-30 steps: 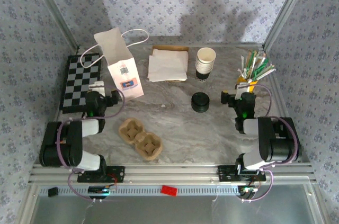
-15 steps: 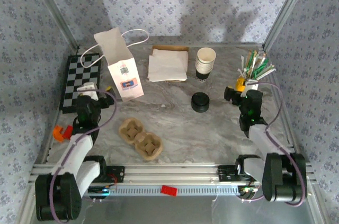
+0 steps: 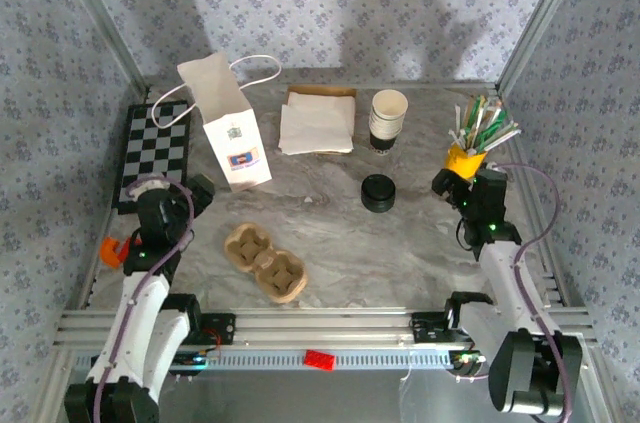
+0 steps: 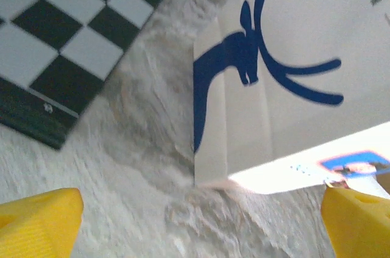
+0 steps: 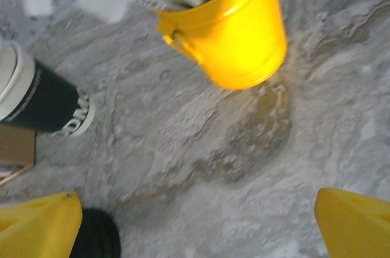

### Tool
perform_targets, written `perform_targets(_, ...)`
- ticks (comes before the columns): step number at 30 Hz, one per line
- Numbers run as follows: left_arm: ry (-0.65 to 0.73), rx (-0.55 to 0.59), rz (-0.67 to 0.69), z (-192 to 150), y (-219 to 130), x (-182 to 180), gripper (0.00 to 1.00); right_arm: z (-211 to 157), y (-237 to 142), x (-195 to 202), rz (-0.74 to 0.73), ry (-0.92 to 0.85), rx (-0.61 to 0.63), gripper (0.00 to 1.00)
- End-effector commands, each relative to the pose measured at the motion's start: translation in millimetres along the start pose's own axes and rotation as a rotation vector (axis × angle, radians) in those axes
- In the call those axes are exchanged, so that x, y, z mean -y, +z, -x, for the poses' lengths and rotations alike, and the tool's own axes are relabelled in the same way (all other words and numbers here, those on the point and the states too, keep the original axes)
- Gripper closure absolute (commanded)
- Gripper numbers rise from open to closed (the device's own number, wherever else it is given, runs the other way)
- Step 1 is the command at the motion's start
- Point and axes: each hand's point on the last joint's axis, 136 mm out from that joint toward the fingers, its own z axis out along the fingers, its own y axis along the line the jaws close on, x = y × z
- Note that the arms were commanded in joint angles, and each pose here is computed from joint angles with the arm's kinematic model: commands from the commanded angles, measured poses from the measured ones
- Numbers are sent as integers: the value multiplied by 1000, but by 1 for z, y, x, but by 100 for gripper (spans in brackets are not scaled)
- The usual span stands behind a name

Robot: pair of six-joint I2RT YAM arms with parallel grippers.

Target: Pack the takeout coffee

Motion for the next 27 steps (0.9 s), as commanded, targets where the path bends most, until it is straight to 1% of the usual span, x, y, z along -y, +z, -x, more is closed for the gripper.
perform_targets(1,-15,-95,-47,-16,-22,19,0,-10,-18,-10,-48,-49,-95,0)
perform_targets(6,88,-173,-129,-46,-39,48,0,-11,-38,-54,-12,-158,-148,0)
perform_targets(8,139,-207,-160,-56,-44,64,0,-7,-44,-71,-26,-203,-179,0)
perform_targets(11,233,-249,-233,-70,-49,98,0,2,-45,-97,-32,-264,-213,2)
perform_targets(15,389,-298,-317,-89,-51,148,0,35,-43,-135,-1,-293,-188,7)
perform_targets(17,462,-319,-362,-101,-50,173,0,47,-34,-143,-37,-294,-202,9)
perform_targets(19,497,-336,-379,-109,-45,189,0,58,-22,-154,-40,-291,-212,10)
perform_targets(23,529,-351,-454,-117,-37,221,0,72,9,-171,-43,-267,-233,23)
perform_targets(27,569,-363,-424,-121,-26,231,0,82,37,-177,-65,-245,-266,34)
